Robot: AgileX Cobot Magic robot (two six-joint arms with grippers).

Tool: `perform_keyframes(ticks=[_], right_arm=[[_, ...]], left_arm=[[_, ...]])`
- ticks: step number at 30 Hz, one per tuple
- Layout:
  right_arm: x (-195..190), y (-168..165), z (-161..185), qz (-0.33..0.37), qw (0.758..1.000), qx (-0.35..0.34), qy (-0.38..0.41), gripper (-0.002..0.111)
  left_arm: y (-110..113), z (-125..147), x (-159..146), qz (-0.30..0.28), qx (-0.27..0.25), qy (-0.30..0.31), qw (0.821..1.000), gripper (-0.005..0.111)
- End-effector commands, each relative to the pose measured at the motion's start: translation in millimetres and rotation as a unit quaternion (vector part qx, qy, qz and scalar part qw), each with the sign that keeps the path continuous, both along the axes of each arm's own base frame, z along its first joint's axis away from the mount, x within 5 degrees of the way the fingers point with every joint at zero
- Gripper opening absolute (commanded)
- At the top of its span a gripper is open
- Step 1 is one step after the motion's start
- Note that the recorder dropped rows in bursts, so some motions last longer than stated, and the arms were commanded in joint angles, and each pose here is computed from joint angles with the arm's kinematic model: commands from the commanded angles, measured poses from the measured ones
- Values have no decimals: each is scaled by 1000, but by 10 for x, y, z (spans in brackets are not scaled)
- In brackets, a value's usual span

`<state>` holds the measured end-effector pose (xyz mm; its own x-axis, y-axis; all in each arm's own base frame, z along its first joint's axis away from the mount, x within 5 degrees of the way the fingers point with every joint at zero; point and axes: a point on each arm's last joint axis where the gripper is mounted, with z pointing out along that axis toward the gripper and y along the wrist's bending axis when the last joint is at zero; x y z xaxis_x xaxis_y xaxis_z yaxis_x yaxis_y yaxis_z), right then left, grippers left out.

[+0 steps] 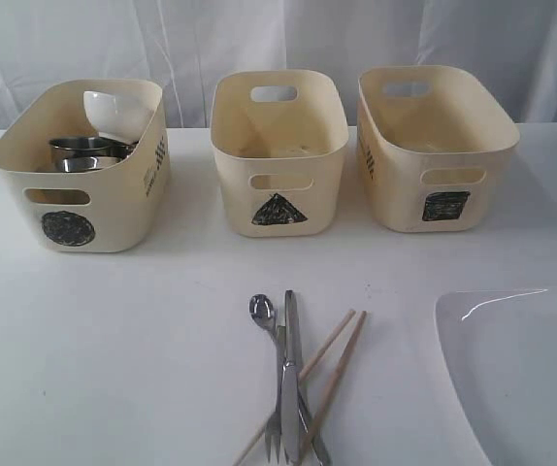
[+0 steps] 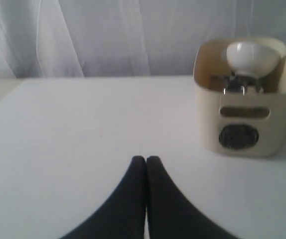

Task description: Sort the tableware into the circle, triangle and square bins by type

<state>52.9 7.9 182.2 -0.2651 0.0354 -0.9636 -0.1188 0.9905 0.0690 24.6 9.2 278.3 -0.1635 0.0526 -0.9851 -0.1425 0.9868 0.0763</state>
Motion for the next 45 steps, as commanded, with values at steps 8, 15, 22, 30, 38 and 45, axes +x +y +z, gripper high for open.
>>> perform_keyframes(ticks=[8,15,22,30,38,45], right_arm=[[0,1,0,-2,1000,10,-1,0],[0,1,0,-2,1000,10,-1,0],[0,1,0,-2,1000,10,-1,0],[0,1,0,-2,1000,10,-1,0],[-1,-1,-5,0,1000,0,0,0],[8,-26,19,4,997,-73,-22,0]], left_arm=[[-15,-934,328,-24,16,4,1000,0],[-30,-1080,293,-19,-49,79,996,0],[-33,-1080,294,-21,-51,79,995,0],[-32,-1080,293,-20,-48,79,996,0],[-32,-1080,293,-20,-48,79,996,0],[-28,-1179,253,-13,-59,136,989,0]])
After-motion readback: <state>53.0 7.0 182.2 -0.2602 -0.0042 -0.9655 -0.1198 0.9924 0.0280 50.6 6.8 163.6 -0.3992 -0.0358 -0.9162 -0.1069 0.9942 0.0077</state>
